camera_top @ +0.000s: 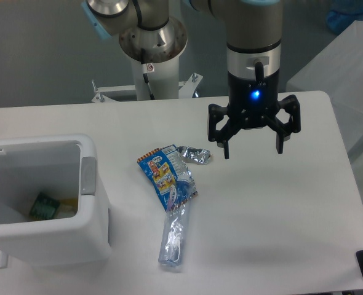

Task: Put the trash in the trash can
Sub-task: 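Move the open gripper toward the clear plastic bottle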

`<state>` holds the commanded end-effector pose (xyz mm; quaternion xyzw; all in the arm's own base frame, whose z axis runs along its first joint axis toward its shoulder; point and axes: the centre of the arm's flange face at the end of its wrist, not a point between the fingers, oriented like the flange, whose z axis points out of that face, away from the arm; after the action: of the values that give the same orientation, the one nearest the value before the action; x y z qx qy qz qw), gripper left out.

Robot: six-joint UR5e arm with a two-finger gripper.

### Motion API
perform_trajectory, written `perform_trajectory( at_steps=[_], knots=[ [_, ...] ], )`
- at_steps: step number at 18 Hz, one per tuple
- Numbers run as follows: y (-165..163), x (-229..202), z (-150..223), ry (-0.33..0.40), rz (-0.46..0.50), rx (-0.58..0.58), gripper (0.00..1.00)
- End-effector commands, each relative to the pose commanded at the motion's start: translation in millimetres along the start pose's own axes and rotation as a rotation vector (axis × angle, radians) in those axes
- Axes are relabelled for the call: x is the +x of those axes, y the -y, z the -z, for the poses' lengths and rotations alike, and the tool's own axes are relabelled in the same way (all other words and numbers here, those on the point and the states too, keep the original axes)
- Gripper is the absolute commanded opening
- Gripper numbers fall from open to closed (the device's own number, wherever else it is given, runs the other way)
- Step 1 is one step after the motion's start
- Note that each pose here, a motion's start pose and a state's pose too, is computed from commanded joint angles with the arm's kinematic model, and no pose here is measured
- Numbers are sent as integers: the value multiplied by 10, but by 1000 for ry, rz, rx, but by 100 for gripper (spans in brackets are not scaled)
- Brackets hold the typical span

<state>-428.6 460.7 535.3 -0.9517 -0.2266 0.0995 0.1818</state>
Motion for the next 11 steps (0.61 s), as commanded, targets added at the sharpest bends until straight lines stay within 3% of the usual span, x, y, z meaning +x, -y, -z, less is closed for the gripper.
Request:
perform_trajectory(
  at_steps=[11],
  knots=[
    [-38, 73, -260, -32, -7, -20, 100]
  ],
)
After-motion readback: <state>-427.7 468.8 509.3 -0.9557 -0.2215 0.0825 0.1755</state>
